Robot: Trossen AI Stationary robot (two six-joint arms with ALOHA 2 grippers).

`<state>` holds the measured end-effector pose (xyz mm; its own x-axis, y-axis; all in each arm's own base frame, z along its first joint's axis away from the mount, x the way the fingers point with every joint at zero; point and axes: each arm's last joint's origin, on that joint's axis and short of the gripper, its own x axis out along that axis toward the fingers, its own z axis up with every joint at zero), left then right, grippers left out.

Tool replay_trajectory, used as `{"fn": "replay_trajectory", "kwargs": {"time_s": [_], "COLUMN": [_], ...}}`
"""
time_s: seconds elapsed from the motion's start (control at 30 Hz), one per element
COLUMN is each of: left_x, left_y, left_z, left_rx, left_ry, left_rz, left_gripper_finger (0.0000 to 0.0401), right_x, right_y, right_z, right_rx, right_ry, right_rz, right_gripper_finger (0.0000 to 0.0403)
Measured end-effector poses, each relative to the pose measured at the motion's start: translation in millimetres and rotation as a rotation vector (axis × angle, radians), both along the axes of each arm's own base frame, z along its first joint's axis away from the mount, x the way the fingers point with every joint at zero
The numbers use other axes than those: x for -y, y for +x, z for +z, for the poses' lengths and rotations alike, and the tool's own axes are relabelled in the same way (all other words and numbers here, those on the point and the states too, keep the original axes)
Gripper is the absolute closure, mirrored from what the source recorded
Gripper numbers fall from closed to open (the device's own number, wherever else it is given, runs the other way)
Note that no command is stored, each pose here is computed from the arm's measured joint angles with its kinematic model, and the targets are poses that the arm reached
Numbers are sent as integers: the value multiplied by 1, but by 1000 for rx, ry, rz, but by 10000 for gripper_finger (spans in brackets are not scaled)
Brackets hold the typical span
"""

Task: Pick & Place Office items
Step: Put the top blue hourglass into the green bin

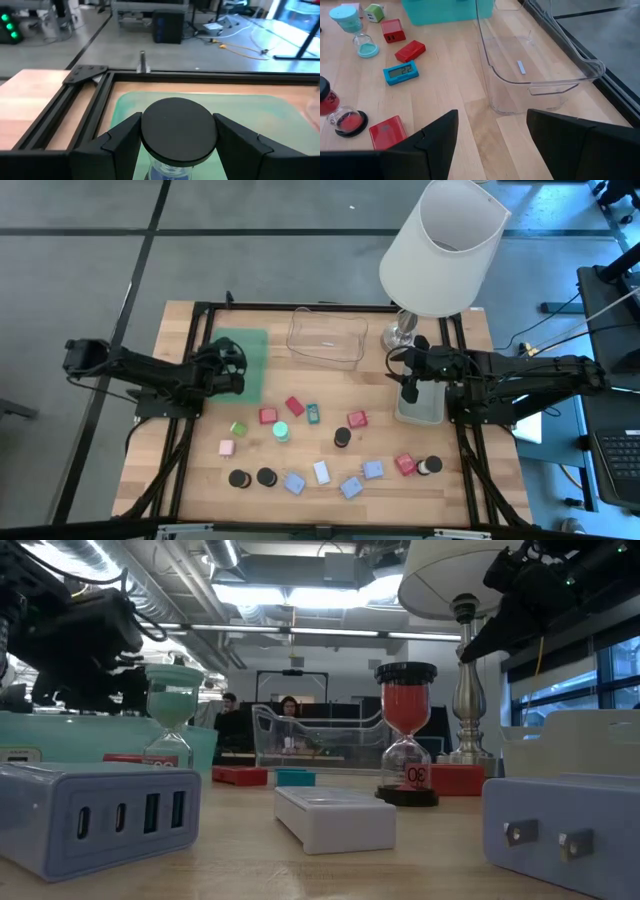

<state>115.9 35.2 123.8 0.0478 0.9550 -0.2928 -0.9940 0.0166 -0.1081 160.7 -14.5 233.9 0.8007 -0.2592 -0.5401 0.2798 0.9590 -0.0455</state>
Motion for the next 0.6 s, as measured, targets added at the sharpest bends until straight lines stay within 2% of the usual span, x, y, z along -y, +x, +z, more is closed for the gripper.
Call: {"fn": "replay_trajectory", "kwargs": {"time_s": [0.33,0.6], "left_x": [-6,-7], "left_y": [-1,6], "left_z": [0,3], "left_rx": [18,-6], "left_ry": [-22,-2], "left_rz": [46,10], "left_gripper_finger": [176,138], "right_x": [0,0], "right_y": [0,0], "right_z": [0,0], "right_rx": [1,0], "right_ry": [2,2], "right_rz": [-1,-1], "right_gripper_finger": [161,161]}}
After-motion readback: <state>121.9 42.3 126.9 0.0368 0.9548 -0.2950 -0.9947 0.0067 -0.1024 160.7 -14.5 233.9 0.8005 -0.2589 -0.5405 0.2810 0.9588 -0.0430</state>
